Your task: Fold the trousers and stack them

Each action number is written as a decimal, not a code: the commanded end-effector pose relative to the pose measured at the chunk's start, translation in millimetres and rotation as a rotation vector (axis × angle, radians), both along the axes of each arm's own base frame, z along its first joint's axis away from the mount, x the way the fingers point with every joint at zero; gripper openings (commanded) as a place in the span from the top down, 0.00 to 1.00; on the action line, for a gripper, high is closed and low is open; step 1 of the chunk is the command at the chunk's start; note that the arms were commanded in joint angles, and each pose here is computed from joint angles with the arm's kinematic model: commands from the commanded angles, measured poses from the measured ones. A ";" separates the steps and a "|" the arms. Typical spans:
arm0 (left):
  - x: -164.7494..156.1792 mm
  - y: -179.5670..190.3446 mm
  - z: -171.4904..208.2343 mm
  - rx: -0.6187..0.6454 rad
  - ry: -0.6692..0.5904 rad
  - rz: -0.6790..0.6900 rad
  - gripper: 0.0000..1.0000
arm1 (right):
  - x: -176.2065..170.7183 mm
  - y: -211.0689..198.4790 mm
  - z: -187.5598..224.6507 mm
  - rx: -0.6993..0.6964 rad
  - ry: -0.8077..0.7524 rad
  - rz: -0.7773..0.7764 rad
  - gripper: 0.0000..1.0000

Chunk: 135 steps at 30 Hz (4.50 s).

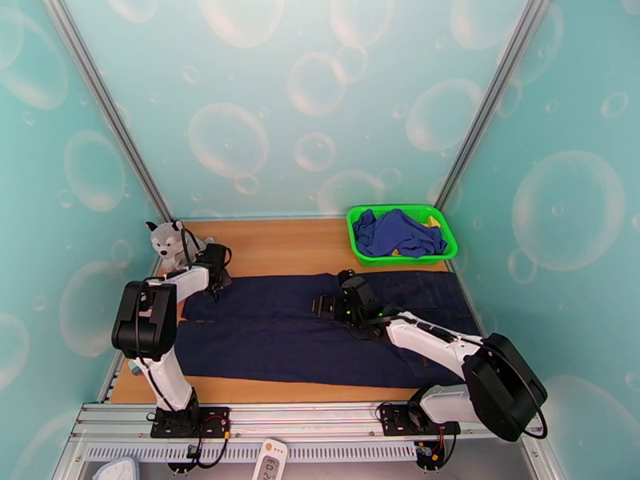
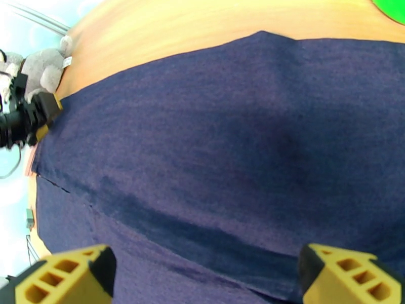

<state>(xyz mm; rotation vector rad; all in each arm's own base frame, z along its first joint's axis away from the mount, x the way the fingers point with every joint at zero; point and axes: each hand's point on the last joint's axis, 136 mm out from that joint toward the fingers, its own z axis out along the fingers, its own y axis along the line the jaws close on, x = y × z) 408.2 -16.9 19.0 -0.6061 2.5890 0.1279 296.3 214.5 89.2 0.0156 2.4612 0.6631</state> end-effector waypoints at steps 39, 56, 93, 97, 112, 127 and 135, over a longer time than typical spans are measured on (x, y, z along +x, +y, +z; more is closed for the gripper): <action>39.7 61.2 0.6 0.225 0.020 0.213 0.46 | 3.7 3.7 -6.3 0.005 0.008 0.002 0.01; 19.0 23.2 8.8 0.019 -0.050 0.179 1.00 | -3.7 -5.2 3.9 0.005 -0.018 -0.013 0.01; 13.0 77.7 195.6 0.074 -0.409 0.174 1.00 | 20.1 -101.1 -14.3 0.086 0.112 -0.363 0.01; 11.0 66.3 194.4 0.060 -0.419 0.145 1.00 | 27.8 -174.9 1.1 0.050 0.075 -0.503 0.01; 8.9 53.9 192.1 0.052 -0.432 0.096 1.00 | -30.1 -222.4 -70.7 0.024 0.325 -0.709 0.01; 21.5 47.2 193.5 0.021 -0.446 0.075 1.00 | -44.3 -241.0 -2.9 0.043 0.172 -0.815 0.01; 11.6 46.1 184.6 0.022 -0.426 0.069 1.00 | 45.6 -307.6 22.7 -0.069 0.135 -0.770 0.01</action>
